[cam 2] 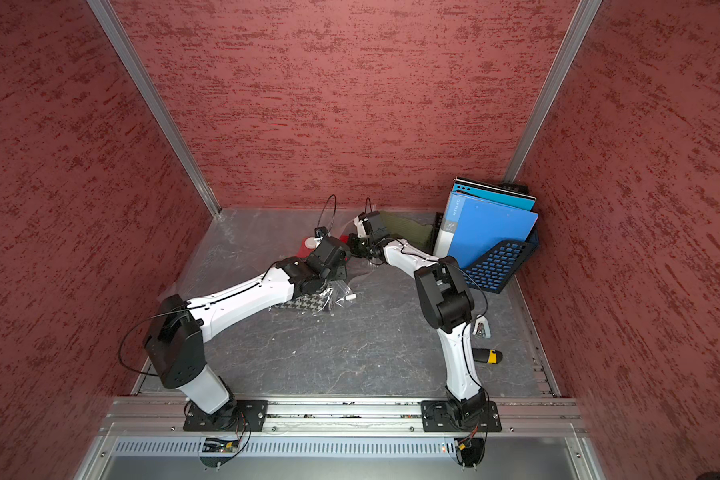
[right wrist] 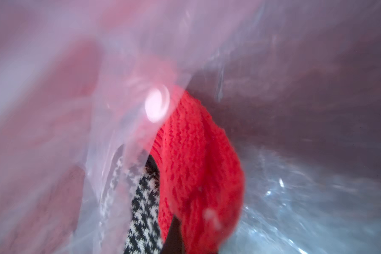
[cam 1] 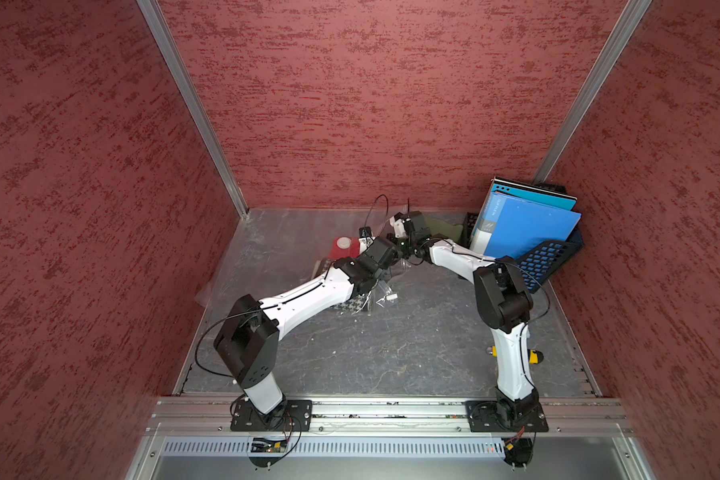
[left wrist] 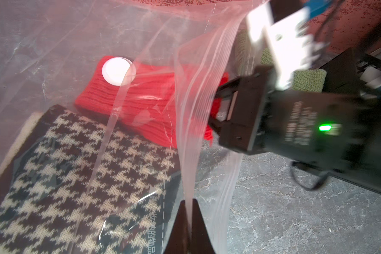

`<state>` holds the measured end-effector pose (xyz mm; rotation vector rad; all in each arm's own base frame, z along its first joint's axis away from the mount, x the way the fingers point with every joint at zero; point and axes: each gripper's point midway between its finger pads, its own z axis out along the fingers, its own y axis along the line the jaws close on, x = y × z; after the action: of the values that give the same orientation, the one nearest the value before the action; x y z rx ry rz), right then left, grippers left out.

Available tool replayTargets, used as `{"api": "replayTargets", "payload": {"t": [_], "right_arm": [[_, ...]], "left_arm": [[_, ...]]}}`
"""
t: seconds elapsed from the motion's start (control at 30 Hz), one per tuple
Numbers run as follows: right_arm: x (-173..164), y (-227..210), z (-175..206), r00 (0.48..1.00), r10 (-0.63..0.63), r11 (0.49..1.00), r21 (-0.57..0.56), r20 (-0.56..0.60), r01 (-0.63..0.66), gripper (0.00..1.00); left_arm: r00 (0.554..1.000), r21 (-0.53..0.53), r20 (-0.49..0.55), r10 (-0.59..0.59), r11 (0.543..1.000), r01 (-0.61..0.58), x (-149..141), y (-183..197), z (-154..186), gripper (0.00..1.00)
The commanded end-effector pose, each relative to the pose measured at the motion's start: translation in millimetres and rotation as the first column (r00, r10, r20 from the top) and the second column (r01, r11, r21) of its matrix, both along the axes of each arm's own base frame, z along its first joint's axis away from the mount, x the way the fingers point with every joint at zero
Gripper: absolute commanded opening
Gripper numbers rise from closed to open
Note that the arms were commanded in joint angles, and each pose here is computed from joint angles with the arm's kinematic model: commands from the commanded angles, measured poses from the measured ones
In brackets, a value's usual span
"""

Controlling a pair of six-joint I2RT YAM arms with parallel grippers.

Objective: Take the scarf out of the vacuum bag
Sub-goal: Take out the scarf from the vacuum bag.

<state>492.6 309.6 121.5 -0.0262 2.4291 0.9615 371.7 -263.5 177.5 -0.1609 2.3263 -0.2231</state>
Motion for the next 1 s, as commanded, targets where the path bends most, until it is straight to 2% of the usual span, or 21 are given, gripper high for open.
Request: {"api": "replayTargets", "payload": {"t": [0.0,0.23,0.37,0.47,0.63,0.7,0.83,0.87,0.9,0.97], "right_arm": [[-6,-34,4,0.998,-0.054,0.977,-0.202,0.045,0.062,0.00],[-41,-100,3,0.991,-0.133,0.871,-0.476,0.017,0.125,0.00],[-66,-153,-4,0.971,-0.241,0.773,-0.604,0.005,0.195,0.00],[-80,-198,-9,0.941,-0.337,0.679,-0.689,0.013,0.253,0.00],[-111,-258,-11,0.875,-0.482,0.543,-0.772,0.037,0.331,0.00],[-130,-266,-17,0.862,-0.507,0.534,-0.786,-0.004,0.310,0.00],[-165,-263,-35,0.846,-0.520,0.582,-0.774,-0.118,0.250,0.00],[-174,-262,-40,0.842,-0.520,0.595,-0.769,-0.145,0.235,0.02],[-183,-261,-44,0.836,-0.521,0.606,-0.764,-0.170,0.222,0.14],[-194,-261,-48,0.830,-0.523,0.616,-0.760,-0.195,0.210,0.45]], "left_arm": [[0.999,-0.043,0.051,0.002,0.999,0.000,3,-1,22,0.00],[0.998,-0.049,0.056,0.004,0.999,-0.001,3,-1,21,0.00],[0.999,-0.053,0.053,0.001,0.999,0.002,3,-2,18,0.00],[0.999,-0.059,0.053,-0.001,0.998,0.005,3,-3,19,0.00],[0.998,-0.060,0.058,0.000,0.998,0.003,2,-1,20,0.00],[0.998,-0.056,0.062,0.003,0.998,0.001,2,1,21,0.00],[0.998,-0.055,0.065,0.006,0.998,-0.003,3,3,23,0.00],[0.998,-0.055,0.066,0.006,0.998,-0.002,3,3,24,0.00],[0.998,-0.055,0.065,0.007,0.998,-0.004,3,3,24,0.00],[0.998,-0.058,0.067,0.006,0.998,-0.002,3,3,25,0.00]]}}
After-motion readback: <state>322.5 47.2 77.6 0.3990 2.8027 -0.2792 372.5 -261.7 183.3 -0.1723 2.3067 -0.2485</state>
